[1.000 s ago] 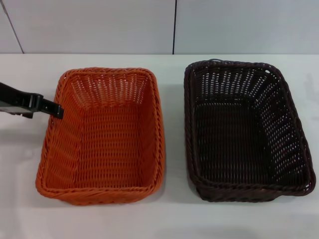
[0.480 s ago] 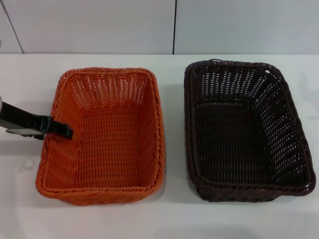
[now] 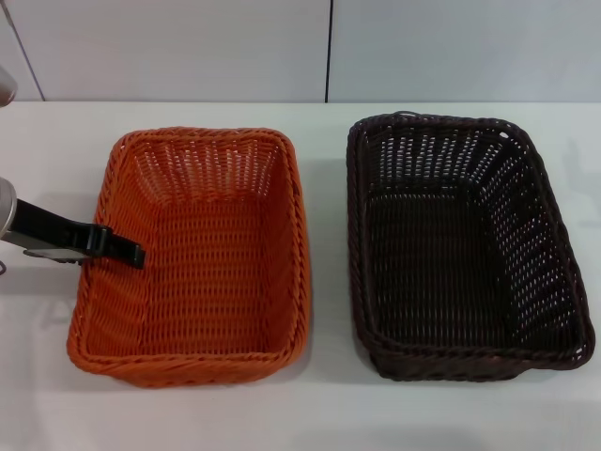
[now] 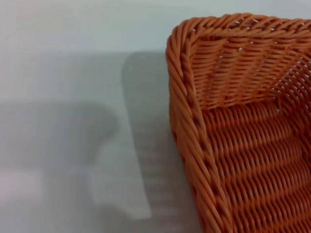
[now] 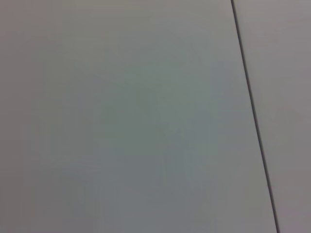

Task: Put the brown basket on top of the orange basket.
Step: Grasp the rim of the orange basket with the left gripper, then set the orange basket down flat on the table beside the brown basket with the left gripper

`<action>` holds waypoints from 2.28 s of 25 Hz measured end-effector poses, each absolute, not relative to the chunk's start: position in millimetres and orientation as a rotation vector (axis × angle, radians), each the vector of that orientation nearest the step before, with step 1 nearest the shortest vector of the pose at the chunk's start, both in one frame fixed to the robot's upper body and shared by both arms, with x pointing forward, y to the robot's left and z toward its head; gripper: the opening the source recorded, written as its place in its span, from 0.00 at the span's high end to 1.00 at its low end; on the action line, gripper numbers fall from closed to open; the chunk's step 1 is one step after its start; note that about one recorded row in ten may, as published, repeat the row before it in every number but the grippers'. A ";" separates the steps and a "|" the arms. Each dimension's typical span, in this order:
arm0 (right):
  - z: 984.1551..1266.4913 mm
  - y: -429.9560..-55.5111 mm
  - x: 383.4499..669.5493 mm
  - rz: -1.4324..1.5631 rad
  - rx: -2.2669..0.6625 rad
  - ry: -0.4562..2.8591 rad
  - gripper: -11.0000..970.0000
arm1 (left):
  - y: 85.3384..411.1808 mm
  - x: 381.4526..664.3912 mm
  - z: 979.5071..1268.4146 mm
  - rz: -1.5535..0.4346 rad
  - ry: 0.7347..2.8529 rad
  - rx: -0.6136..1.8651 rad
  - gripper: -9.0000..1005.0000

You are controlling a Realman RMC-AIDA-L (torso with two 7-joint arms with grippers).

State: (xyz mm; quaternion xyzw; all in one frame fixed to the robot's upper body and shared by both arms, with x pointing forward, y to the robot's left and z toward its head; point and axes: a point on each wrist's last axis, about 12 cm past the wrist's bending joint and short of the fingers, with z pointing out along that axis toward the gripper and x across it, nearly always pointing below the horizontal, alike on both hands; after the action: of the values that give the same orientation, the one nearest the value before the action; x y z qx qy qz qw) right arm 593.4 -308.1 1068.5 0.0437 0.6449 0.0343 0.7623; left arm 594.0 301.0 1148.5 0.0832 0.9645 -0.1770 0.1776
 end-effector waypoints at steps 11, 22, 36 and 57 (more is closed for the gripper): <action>1065.5 -307.1 591.1 0.081 0.102 1.412 0.35 | 305.4 591.5 1147.1 -0.496 2.726 0.248 0.46; 1062.9 -304.8 589.2 0.090 0.106 1.420 0.35 | 322.5 592.8 1174.7 -0.405 2.646 0.267 0.80; 1063.4 -303.8 589.9 0.093 0.105 1.419 0.35 | 327.5 604.5 1225.3 -0.278 2.536 0.462 0.83; 1063.3 -307.1 588.4 0.084 0.108 1.415 0.35 | 261.2 625.2 1271.3 -0.399 2.492 1.055 0.83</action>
State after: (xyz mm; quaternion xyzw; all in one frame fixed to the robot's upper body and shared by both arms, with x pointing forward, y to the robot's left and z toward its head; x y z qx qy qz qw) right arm 588.4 -307.1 1063.3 0.0496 0.6493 0.0386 0.7579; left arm 625.2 261.2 1271.3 0.3779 0.8923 -0.1427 0.2018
